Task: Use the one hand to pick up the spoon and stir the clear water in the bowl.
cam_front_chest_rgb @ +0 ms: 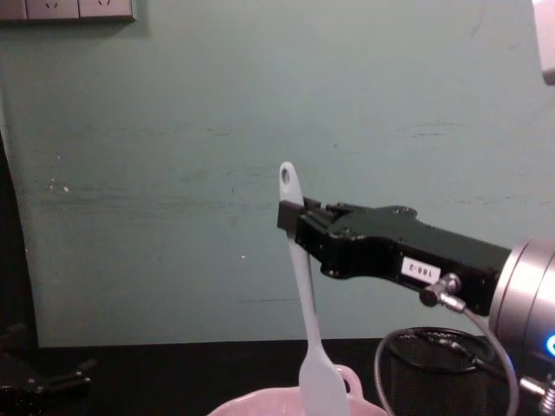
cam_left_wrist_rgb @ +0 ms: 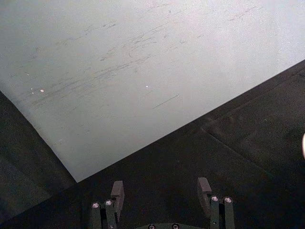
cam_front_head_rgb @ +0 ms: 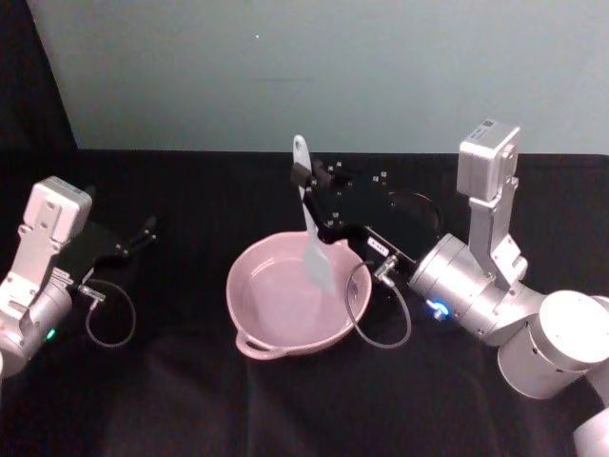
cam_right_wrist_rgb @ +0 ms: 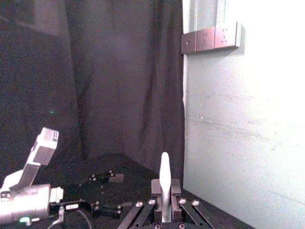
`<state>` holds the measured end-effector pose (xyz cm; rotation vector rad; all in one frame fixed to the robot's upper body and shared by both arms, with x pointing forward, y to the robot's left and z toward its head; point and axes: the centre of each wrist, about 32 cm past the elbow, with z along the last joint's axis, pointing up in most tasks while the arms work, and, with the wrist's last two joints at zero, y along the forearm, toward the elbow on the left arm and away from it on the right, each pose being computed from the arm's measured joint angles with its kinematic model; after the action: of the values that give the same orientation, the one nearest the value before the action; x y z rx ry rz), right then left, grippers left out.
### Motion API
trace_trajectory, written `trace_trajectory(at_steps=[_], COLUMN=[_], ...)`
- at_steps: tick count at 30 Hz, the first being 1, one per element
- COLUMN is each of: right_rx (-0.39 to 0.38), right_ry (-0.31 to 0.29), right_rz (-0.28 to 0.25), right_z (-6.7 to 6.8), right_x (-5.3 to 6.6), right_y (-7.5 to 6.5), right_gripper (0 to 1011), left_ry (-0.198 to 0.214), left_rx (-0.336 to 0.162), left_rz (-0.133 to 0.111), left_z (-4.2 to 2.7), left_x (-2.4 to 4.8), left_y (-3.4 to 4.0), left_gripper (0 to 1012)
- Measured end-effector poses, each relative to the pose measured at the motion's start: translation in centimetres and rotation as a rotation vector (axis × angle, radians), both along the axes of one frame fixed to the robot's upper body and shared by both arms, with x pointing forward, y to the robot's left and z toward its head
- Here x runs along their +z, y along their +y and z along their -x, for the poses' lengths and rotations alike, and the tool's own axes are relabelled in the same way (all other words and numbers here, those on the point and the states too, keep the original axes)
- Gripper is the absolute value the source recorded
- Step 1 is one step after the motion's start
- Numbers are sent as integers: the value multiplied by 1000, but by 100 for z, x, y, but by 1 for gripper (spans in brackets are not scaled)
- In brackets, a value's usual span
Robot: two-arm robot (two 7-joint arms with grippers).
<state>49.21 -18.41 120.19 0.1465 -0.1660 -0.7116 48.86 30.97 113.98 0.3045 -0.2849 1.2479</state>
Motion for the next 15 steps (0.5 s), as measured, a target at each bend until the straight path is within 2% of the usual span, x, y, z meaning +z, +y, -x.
trace_trajectory(at_steps=[15], right_rx=[-15], right_ry=[-44], right_rz=[-14], right_z=[-28], right_x=[288], right_y=[-42], right_gripper=[112], left_ry=[0], left_rx=[0], left_rz=[0], left_z=[0], left_x=[0], left_y=[0], left_gripper=[1011])
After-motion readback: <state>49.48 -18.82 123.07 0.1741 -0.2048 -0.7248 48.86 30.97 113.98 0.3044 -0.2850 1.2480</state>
